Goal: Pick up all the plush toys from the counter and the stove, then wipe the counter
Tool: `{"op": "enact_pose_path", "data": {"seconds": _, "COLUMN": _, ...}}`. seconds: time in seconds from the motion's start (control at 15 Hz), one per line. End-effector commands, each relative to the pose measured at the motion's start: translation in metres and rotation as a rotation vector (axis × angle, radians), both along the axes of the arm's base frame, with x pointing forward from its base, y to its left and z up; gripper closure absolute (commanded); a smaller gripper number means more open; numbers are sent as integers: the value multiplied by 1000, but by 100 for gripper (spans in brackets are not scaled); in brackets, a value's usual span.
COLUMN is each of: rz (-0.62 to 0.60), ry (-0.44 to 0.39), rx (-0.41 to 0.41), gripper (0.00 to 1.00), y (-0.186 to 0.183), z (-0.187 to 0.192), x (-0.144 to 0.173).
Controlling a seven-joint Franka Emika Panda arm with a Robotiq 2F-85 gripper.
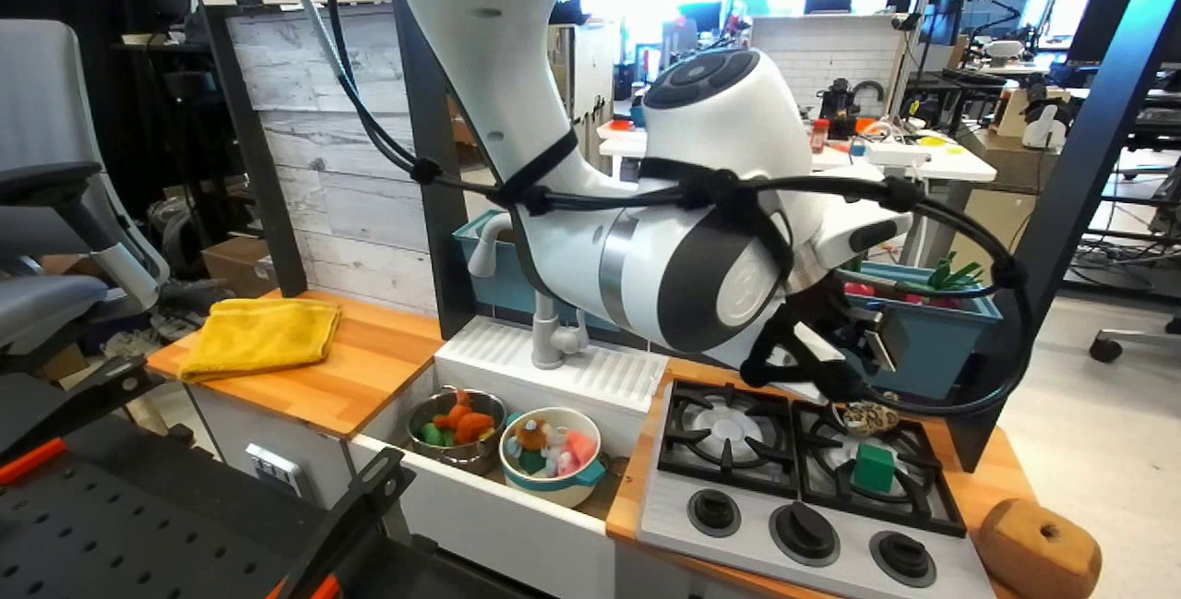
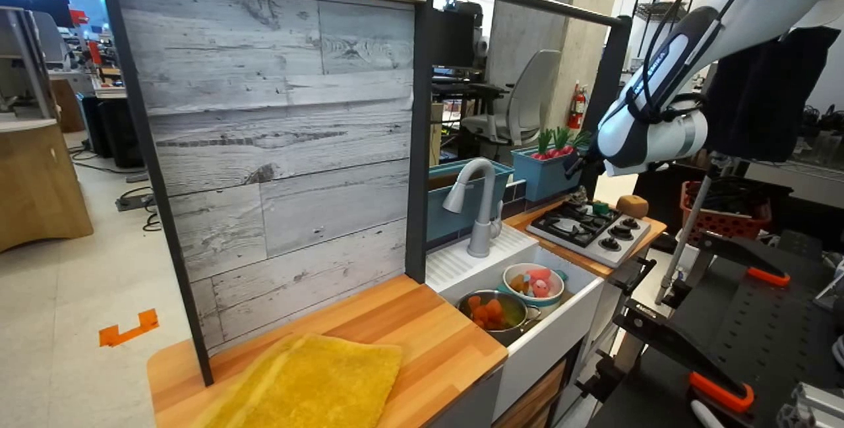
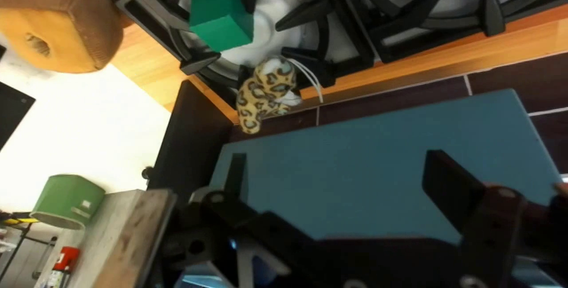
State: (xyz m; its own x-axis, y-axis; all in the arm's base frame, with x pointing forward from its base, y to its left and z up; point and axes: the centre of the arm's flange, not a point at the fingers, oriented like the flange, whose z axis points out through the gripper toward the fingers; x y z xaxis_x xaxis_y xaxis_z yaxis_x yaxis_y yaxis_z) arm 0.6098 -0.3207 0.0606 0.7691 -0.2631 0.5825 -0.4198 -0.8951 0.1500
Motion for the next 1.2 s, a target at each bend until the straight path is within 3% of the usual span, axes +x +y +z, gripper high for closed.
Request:
{"op": "enact_pose_path", "data": {"seconds": 0.0, "rz": 4, "ry": -7, "rx": -4, "gripper": 0, "y": 3, "z": -3, "x": 3}}
{"op": "enact_pose_path", "data": {"seconds": 0.13, "rz": 14, "ry": 11, "rx": 6, "gripper": 0, "y": 5, "z": -3, "x": 5}}
{"op": "enact_pose_path", "data": {"seconds": 0.2, "rz": 6, "ry": 72, "rx": 26, "gripper": 0, "y": 2, "z": -5, "x": 12}}
{"op": "enact_pose_path", "data": {"seconds": 0.47, "rz": -125, "ry": 162, "rx": 76, "gripper": 0, "y": -29, "z": -24, "x": 38}}
{"op": "enact_pose_path", "data": {"seconds": 1.0, "rz": -291, "ry": 122, "rx": 33, "gripper": 0, "y": -51, "z": -49, "x": 63}}
{"op": "enact_pose_path", "data": {"seconds": 1.13, "rz": -314, "ry": 108, "rx": 24, "gripper": 12, "y": -51, "z": -58, "x": 69}}
